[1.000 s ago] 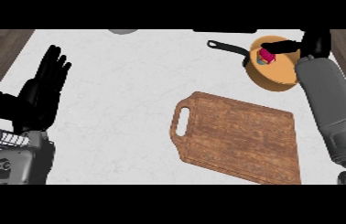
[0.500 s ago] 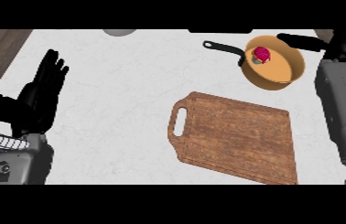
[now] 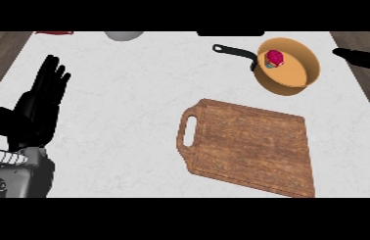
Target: Pick the cupcake from the cutting board and place it in the pot
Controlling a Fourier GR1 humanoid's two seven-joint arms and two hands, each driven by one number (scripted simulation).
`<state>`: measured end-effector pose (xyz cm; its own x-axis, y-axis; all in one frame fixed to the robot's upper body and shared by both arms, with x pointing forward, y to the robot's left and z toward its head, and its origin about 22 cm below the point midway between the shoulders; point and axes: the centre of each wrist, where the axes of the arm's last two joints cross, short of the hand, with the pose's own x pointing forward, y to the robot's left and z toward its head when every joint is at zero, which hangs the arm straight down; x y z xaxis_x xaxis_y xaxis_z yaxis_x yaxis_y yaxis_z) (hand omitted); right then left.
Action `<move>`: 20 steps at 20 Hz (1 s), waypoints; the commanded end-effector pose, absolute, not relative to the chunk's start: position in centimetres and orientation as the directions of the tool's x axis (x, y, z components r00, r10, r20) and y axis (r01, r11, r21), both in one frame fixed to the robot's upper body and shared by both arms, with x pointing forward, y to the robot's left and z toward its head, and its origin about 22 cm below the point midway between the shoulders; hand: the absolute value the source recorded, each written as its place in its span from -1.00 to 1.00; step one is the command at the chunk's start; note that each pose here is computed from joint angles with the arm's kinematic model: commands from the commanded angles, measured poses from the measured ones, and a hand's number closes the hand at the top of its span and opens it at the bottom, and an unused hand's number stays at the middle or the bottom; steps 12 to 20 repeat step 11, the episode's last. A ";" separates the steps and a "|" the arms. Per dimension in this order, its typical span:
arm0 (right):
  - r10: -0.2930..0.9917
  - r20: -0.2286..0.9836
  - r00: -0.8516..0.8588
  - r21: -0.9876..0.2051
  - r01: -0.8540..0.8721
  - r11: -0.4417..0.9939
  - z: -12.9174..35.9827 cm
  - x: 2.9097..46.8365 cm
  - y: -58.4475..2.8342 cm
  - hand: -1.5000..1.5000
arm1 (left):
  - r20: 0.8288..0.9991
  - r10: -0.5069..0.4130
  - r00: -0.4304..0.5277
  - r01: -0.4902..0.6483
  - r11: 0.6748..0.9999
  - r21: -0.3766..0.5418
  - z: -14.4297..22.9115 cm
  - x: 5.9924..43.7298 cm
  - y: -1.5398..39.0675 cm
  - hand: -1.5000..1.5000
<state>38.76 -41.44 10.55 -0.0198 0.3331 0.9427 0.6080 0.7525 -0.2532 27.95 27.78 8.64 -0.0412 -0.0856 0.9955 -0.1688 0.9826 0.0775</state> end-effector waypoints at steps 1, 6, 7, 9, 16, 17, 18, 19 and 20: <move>0.339 0.941 -0.004 -0.276 0.570 0.774 10.6 36.2 -44.7 -1.00 | 0.997 -0.064 -0.053 -0.186 0.981 0.053 8.9 29.2 29.0 0.00; 0.349 0.937 -0.028 -0.269 0.581 0.768 10.1 34.0 -46.0 -1.00 | 0.995 -0.084 -0.046 -0.174 0.982 0.074 7.1 28.4 28.1 0.00; 0.345 0.939 -0.010 -0.280 0.563 0.778 10.6 33.7 -45.3 -1.00 | 0.995 -0.089 -0.042 -0.170 0.982 0.081 8.4 28.3 27.0 0.00; 0.331 0.943 -0.010 -0.266 0.572 0.776 11.9 33.3 -46.2 -1.00 | 0.995 -0.090 -0.049 -0.176 0.981 0.080 7.8 26.9 29.4 0.00; 0.342 0.940 -0.016 -0.271 0.575 0.772 11.9 32.2 -48.0 -1.00 | 0.995 -0.096 -0.038 -0.169 0.982 0.088 9.4 26.9 29.6 0.00; 0.342 0.940 -0.016 -0.271 0.575 0.772 11.9 32.2 -48.0 -1.00 | 0.995 -0.096 -0.038 -0.169 0.982 0.088 9.4 26.9 29.6 0.00; 0.342 0.940 -0.016 -0.271 0.575 0.772 11.9 32.2 -48.0 -1.00 | 0.995 -0.096 -0.038 -0.169 0.982 0.088 9.4 26.9 29.6 0.00; 0.342 0.940 -0.016 -0.271 0.575 0.772 11.9 32.2 -48.0 -1.00 | 0.995 -0.096 -0.038 -0.169 0.982 0.088 9.4 26.9 29.6 0.00; 0.342 0.940 -0.016 -0.271 0.575 0.772 11.9 32.2 -48.0 -1.00 | 0.995 -0.096 -0.038 -0.169 0.982 0.088 9.4 26.9 29.6 0.00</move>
